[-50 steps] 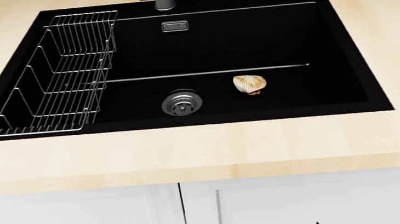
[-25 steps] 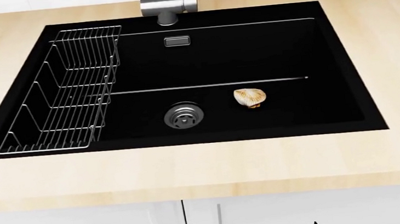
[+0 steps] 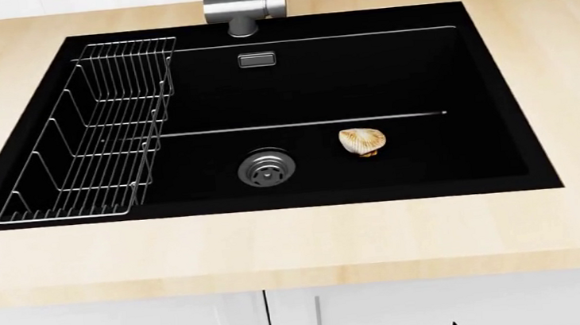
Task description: Turn on the sink faucet.
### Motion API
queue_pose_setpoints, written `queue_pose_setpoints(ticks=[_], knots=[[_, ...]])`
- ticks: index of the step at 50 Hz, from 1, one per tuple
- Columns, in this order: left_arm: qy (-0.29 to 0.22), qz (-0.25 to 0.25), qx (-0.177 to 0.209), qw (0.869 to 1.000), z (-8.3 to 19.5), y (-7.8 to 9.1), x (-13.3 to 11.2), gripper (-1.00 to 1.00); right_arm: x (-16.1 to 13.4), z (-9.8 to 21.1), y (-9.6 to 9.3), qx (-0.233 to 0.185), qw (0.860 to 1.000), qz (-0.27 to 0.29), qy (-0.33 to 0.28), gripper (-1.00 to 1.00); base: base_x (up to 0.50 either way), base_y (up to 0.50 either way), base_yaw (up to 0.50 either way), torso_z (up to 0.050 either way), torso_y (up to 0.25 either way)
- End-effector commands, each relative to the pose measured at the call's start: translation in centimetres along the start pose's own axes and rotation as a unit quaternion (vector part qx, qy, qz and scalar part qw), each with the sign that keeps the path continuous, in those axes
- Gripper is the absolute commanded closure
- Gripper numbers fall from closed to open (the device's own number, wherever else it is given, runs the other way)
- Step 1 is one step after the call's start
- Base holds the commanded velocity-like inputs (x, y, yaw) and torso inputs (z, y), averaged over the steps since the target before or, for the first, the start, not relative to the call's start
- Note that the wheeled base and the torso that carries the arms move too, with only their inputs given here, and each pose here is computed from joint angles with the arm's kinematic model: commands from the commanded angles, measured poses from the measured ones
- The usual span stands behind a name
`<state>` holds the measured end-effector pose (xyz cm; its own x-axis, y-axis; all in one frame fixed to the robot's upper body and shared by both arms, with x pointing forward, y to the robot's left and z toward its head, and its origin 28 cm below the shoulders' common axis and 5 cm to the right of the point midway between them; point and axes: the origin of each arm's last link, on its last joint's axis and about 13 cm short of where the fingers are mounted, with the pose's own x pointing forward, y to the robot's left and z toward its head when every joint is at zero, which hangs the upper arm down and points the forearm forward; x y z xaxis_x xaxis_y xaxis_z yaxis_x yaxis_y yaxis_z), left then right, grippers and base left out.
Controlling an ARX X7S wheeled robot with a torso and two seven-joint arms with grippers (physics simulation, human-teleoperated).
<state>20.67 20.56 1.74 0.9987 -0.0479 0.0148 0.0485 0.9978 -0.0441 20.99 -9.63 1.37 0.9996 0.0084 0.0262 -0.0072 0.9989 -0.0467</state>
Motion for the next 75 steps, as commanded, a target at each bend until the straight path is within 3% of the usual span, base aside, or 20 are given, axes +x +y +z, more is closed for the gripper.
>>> queue_pose_setpoints(ticks=[1,8,9,12,20,29,31,33,37,38,40,42,43,48,52,75], knots=[[0.004,0.002,-0.009,1.000,0.1,0.0,0.1,-1.00,0.0,0.2,0.1,0.015,1.000,0.007,-0.014,-1.00,0.00,0.00,0.00,0.000,0.000],[-0.004,0.001,-0.006,1.000,3.1,-0.3,0.1,-1.00,1.0,3.6,-0.6,-0.004,1.000,-0.014,-0.018,-1.00,0.00,0.00,0.00,0.000,0.000],[-0.008,-0.006,0.006,1.000,3.7,-0.1,0.0,-1.00,1.2,4.6,-0.8,0.018,0.999,-0.009,-0.026,-1.00,0.00,0.00,0.00,0.000,0.000],[-0.009,-0.006,-0.005,1.000,5.2,-0.1,0.6,-1.00,1.4,6.7,-0.7,0.024,0.998,0.017,-0.051,-1.00,0.00,0.00,0.00,0.000,0.000],[-0.031,-0.021,-0.006,0.999,10.3,0.1,0.9,-1.00,2.1,11.7,-1.7,0.018,0.996,0.017,-0.088,-1.00,0.00,0.00,0.00,0.000,0.000],[-0.062,-0.026,-0.004,0.998,16.0,1.8,3.7,-1.00,4.4,16.3,-4.3,0.002,0.995,0.029,-0.099,-1.00,0.00,0.00,0.00,0.000,0.000],[-0.078,-0.028,0.013,0.996,17.6,2.0,4.8,-1.00,5.3,17.0,-4.7,-0.004,0.995,0.049,-0.090,-1.00,0.00,0.00,0.00,0.000,0.000],[-0.088,-0.035,0.022,0.995,19.7,2.4,5.8,-1.00,6.1,18.7,-5.1,0.038,0.992,0.063,-0.101,-1.00,0.00,0.00,0.00,0.000,0.000],[-0.068,-0.021,0.014,0.997,21.4,3.5,7.8,-1.00,7.7,20.7,-6.0,0.020,0.993,0.053,-0.102,-1.00,0.00,0.00,0.00,0.000,0.000],[-0.068,-0.027,0.032,0.997,21.8,3.4,8.6,-1.00,8.5,21.2,-6.3,0.028,0.993,0.061,-0.097,-1.00,0.00,0.00,0.00,0.000,0.000],[-0.077,-0.025,0.030,0.996,22.8,3.4,10.0,-1.00,9.9,21.9,-6.6,0.015,0.994,0.069,-0.087,-1.00,0.00,0.00,0.00,0.000,0.000],[-0.078,-0.026,0.033,0.996,23.4,3.5,10.7,-1.00,10.7,22.1,-7.1,0.015,0.994,0.065,-0.089,-1.00,0.00,0.00,0.00,0.000,0.000],[-0.073,-0.025,0.008,0.997,23.6,3.5,11.2,-1.00,11.3,22.3,-7.5,0.019,0.994,0.056,-0.087,-1.00,0.00,0.00,0.00,0.000,0.000],[-0.064,-0.026,0.027,0.997,23.8,3.4,12.1,-1.00,12.3,23.3,-8.7,0.017,0.997,0.038,-0.070,-1.00,0.00,0.00,0.00,0.000,0.000],[-0.052,-0.017,0.047,0.997,23.5,3.8,13.0,-1.00,11.9,23.3,-9.1,-0.008,0.998,0.037,-0.058,-1.00,0.00,0.00,0.00,0.000,0.000],[-0.029,0.001,0.045,0.999,22.6,5.4,13.1,-1.00,11.6,23.8,-10.2,-0.032,0.998,0.039,-0.047,-1.00,0.28,0.00,0.00,0.000,0.000]])
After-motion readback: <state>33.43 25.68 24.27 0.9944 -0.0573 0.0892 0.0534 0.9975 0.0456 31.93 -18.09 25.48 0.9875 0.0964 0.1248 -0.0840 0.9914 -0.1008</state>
